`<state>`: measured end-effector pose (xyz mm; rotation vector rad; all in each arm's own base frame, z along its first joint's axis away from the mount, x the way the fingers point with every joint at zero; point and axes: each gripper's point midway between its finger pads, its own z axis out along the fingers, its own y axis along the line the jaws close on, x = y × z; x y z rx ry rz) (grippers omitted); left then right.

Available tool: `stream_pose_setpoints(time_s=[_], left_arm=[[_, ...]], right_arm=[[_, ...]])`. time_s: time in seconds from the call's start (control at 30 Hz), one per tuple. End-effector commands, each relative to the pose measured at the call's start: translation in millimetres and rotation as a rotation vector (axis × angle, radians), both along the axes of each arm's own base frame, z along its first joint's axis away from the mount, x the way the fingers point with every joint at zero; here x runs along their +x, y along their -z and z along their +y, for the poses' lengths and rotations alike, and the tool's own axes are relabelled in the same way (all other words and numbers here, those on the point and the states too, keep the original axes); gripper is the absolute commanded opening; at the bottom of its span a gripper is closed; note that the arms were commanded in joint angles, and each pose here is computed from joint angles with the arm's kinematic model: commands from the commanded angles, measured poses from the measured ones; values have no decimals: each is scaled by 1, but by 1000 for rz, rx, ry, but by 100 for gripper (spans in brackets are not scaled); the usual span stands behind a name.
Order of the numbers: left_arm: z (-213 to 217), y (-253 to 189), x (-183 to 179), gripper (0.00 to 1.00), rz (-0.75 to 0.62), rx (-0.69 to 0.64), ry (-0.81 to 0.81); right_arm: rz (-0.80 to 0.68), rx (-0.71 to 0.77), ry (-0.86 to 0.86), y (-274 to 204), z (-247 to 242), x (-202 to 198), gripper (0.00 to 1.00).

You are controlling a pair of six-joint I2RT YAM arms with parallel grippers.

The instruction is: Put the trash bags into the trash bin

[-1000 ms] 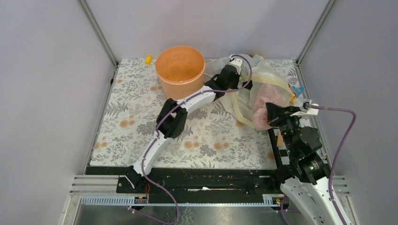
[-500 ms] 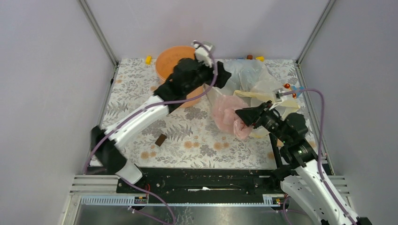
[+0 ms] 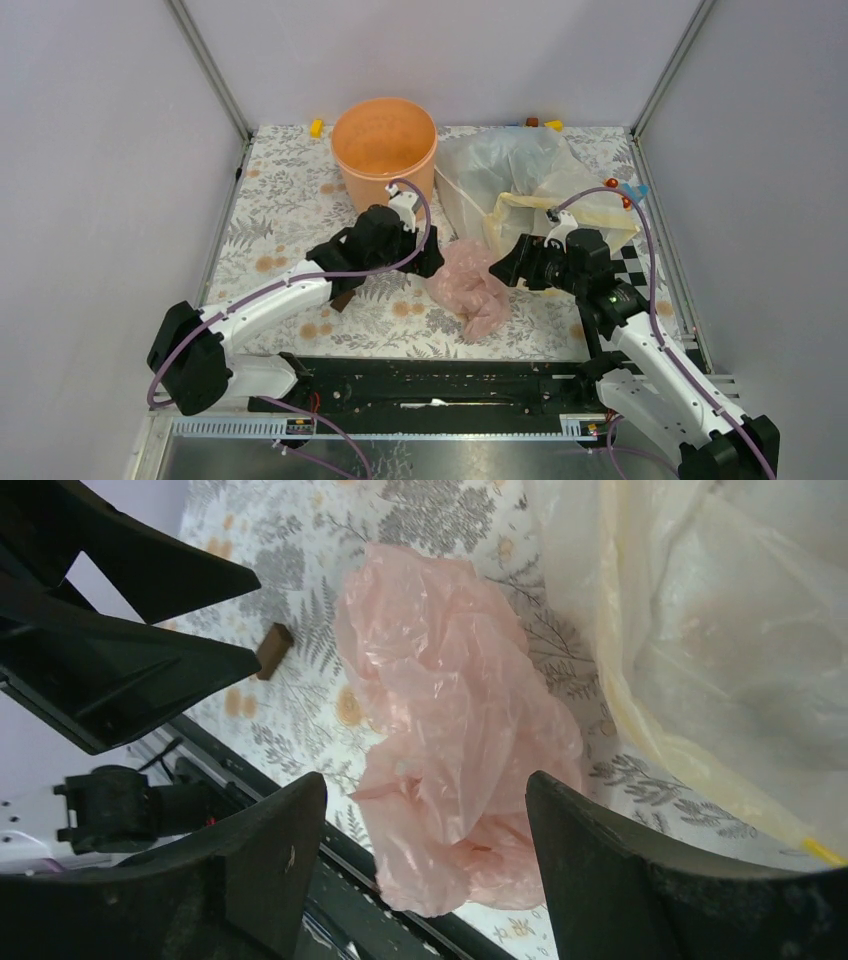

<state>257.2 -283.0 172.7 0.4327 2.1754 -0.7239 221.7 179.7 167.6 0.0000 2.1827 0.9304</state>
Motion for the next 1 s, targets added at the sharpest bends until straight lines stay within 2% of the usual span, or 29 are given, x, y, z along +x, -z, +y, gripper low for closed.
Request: stream_pose_setpoints(time_s=[0.0, 0.13, 0.4, 0.47, 0.57, 0.67, 0.77, 0.87, 0.97], left_arm=[[-7, -6, -6, 89, 6, -84, 6], [-15, 9, -9, 93, 24, -100, 42], [-42, 26, -3, 92, 26, -189, 108], [-44, 34, 3, 90, 24, -189, 91], [-50, 45, 10, 84, 24, -199, 79], [-56, 57, 16, 71, 46, -202, 58], [-51, 70, 27, 36, 60, -174, -7], [-31, 80, 39, 2, 64, -121, -97], [-1, 85, 48, 0, 67, -92, -185]], right_arm=[[25, -83, -66, 12, -5, -13, 80], [93, -152, -107, 31, -3, -22, 79], [83, -206, -249, 38, 31, -41, 76], [94, -233, -234, 43, 30, -39, 69], [93, -251, -220, 46, 28, -35, 47], [83, -236, -234, 42, 31, -35, 22], [81, -219, -261, 38, 35, -39, 0], [61, -252, -206, 33, 24, -34, 0], [-11, -296, -6, 18, -4, -16, 0]])
